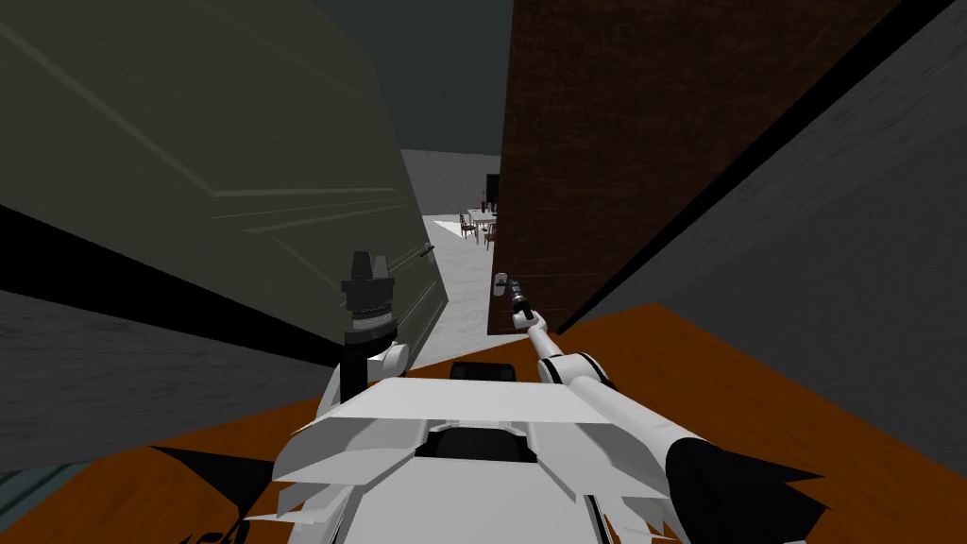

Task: Push the door open

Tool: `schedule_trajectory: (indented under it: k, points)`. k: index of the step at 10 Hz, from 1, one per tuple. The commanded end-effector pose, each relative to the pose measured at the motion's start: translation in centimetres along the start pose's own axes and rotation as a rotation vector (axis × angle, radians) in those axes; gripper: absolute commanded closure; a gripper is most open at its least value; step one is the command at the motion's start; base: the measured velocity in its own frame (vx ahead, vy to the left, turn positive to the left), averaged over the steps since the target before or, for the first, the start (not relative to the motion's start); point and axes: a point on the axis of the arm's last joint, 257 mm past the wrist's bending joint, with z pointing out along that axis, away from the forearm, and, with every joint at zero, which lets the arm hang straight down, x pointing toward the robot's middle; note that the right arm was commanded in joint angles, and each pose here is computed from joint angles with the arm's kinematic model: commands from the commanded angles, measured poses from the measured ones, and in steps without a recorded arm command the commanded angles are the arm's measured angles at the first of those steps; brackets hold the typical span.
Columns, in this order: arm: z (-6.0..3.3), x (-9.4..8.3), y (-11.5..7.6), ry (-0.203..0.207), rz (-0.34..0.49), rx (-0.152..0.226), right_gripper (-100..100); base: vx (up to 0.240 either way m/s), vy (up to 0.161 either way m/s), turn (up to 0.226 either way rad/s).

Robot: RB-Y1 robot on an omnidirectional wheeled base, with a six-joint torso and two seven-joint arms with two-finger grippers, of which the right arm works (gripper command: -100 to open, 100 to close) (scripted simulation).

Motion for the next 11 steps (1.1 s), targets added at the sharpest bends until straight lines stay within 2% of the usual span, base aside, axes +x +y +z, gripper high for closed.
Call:
schedule_trajectory:
  k: [1,2,3,4,7,10,11]
  points:
    - [0.20,-1.5,0.4,-0.022,-0.008,-0.013,100,0.136,0.095,-0.050]
    - [0.05,-2.9,0.4,-0.046,-0.007,-0.012,100,0.137,0.111,-0.065]
    - [0.05,-2.9,0.4,-0.046,-0.007,-0.012,100,0.127,0.108,-0.048]
    - [-0.13,-4.2,0.3,-0.071,-0.007,-0.011,100,0.155,0.128,-0.084]
    - [-0.48,-6.5,0.3,-0.112,-0.005,-0.009,100,0.160,0.154,-0.085]
    - [-0.55,-6.9,0.3,-0.120,-0.005,-0.009,100,0.094,0.077,-0.027]
    - [-0.88,-8.6,0.2,-0.151,-0.004,-0.008,100,0.113,0.116,-0.075]
